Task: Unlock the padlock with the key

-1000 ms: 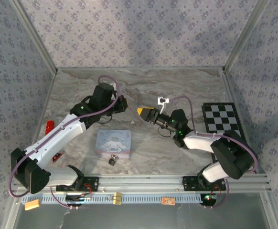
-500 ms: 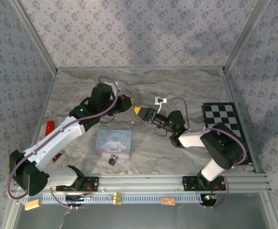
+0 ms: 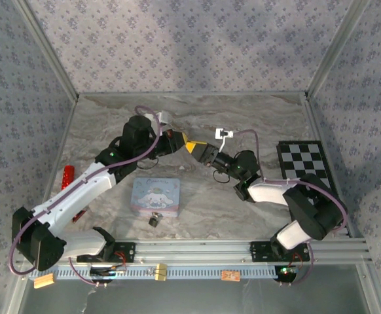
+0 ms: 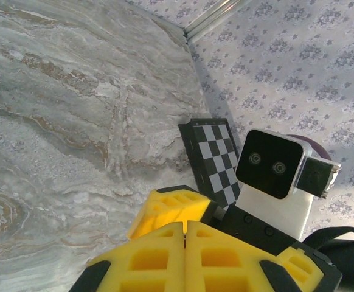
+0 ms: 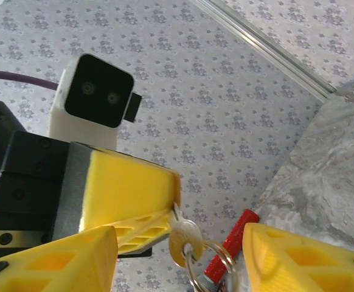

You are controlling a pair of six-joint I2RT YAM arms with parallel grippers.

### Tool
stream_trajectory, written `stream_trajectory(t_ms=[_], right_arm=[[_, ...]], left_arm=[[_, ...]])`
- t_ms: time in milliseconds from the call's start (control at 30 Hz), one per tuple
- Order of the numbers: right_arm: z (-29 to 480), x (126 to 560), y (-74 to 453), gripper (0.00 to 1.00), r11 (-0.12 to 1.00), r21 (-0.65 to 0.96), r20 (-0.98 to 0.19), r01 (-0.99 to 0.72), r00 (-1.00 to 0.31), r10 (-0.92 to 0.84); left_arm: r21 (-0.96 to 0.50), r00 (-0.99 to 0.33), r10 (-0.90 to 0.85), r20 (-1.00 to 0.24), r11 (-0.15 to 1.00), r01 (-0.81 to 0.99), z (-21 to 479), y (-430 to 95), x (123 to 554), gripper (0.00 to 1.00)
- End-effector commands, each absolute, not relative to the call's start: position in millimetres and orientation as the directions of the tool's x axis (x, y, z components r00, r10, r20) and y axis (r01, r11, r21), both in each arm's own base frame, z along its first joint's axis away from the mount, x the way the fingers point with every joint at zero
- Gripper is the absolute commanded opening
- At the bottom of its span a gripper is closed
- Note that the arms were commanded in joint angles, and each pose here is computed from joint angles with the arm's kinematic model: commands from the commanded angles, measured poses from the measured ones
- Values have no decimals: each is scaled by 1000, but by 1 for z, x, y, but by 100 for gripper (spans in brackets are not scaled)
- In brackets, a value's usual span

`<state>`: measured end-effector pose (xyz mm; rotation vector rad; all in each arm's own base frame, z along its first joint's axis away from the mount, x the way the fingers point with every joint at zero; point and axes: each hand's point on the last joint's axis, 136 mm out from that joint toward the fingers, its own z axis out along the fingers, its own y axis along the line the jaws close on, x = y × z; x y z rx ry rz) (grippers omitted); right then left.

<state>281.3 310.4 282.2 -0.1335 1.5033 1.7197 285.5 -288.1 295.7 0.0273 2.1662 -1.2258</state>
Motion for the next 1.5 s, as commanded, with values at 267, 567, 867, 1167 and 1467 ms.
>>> stream_trajectory(t_ms=[267, 567, 867, 1167, 1467], right_arm=[[318, 272, 309, 40, -9, 718, -593, -696, -618, 517], [318, 271, 309, 34, -16, 719, -592, -695, -624, 510], [320, 273, 308, 28, -25, 725, -584, -688, -634, 508], [323, 274, 307, 22, -36, 730, -575, -683, -641, 509], [325, 273, 307, 10, -45, 728, -575, -684, -646, 503]], left_arm=[[-789, -775, -327, -541, 517, 332, 312, -280, 282, 0], [-788, -772, -329, -543, 518, 333, 312, -279, 285, 0], [-801, -783, -329, -528, 498, 331, 308, -283, 285, 0], [-802, -783, -322, -533, 488, 345, 307, -285, 284, 0], [-788, -770, -311, -558, 491, 372, 303, -285, 284, 0]])
